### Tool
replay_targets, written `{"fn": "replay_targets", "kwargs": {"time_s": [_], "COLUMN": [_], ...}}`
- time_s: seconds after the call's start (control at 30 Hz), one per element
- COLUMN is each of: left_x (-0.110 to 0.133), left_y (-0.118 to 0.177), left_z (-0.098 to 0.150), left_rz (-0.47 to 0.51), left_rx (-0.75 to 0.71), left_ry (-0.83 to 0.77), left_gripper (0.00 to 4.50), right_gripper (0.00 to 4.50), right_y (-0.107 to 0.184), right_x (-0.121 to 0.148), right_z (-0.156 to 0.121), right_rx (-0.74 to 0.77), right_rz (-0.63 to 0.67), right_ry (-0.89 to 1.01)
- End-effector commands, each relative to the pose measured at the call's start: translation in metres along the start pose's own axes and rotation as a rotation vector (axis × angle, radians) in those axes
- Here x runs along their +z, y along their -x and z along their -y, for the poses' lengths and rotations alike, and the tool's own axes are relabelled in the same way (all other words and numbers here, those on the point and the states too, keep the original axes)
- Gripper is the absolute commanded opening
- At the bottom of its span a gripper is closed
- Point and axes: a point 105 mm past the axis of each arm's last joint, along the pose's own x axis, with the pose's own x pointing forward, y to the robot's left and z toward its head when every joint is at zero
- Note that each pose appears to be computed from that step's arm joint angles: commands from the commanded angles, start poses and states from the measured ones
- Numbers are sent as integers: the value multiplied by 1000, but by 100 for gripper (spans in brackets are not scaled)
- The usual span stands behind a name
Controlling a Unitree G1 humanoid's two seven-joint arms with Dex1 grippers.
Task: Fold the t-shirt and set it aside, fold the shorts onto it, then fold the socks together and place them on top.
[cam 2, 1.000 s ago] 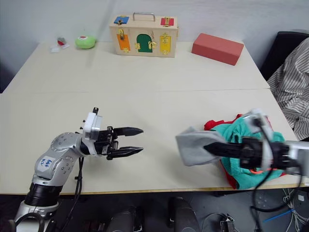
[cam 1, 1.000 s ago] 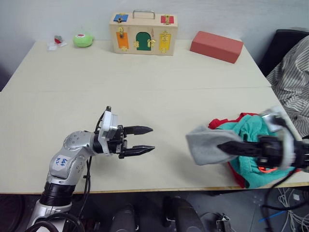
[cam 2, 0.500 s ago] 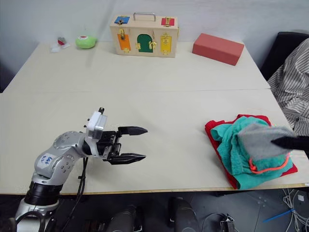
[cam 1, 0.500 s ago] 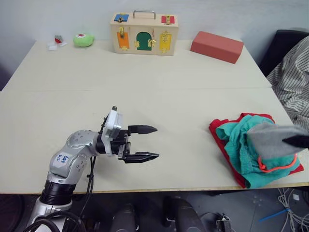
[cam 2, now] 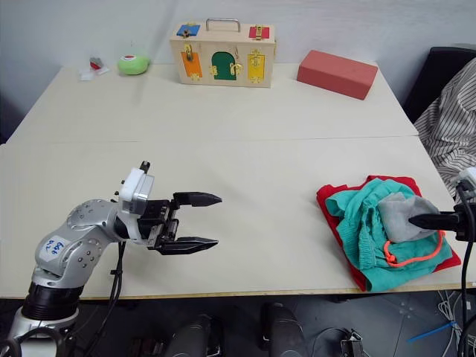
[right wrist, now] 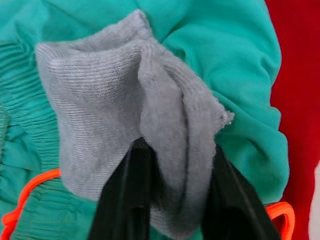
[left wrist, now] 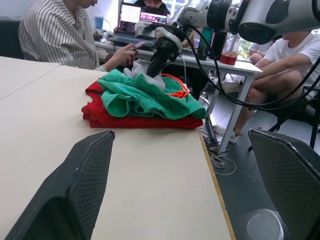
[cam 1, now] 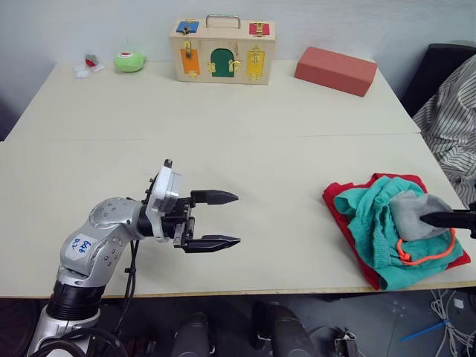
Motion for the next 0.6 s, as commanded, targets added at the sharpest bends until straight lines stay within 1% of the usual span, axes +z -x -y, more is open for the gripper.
{"fn": "replay_targets", "kwargs": {"time_s": [0.03,0.07,0.1,0.17,0.23,0.3,0.37,0.43,0.5,0.53,0.6], "left_x": [4,3,3,1,-1,-6,-9,-14,-17,-20,-28], "left_y": [8,10,15,22,31,48,60,76,88,96,128], "left_z": [3,2,-1,-5,-8,-12,-13,-16,-19,-23,-30], "left_rz": [-18,-24,-35,-50,-69,-116,-144,-180,-214,-243,-328], "left_rx": [2,10,34,65,92,149,182,235,295,341,493], "left_ry": [-25,-26,-35,-49,-64,-60,-64,-86,-107,-113,-126], "left_gripper": [450,450,450,450,450,450,450,450,450,450,450], "right_gripper": [263,288,326,386,448,448,448,448,448,448,448], "right_y": [25,30,41,55,68,81,85,75,64,50,1], "right_x": [11,12,13,13,15,29,43,63,75,81,90], "right_z": [7,7,7,5,3,-1,-12,-32,-49,-63,-110], "right_rx": [-64,-68,-77,-77,-91,-125,-96,-38,-2,40,207], "right_rz": [60,65,68,65,52,77,115,178,215,238,338], "right_ry": [33,34,39,66,144,277,390,542,672,756,919]}}
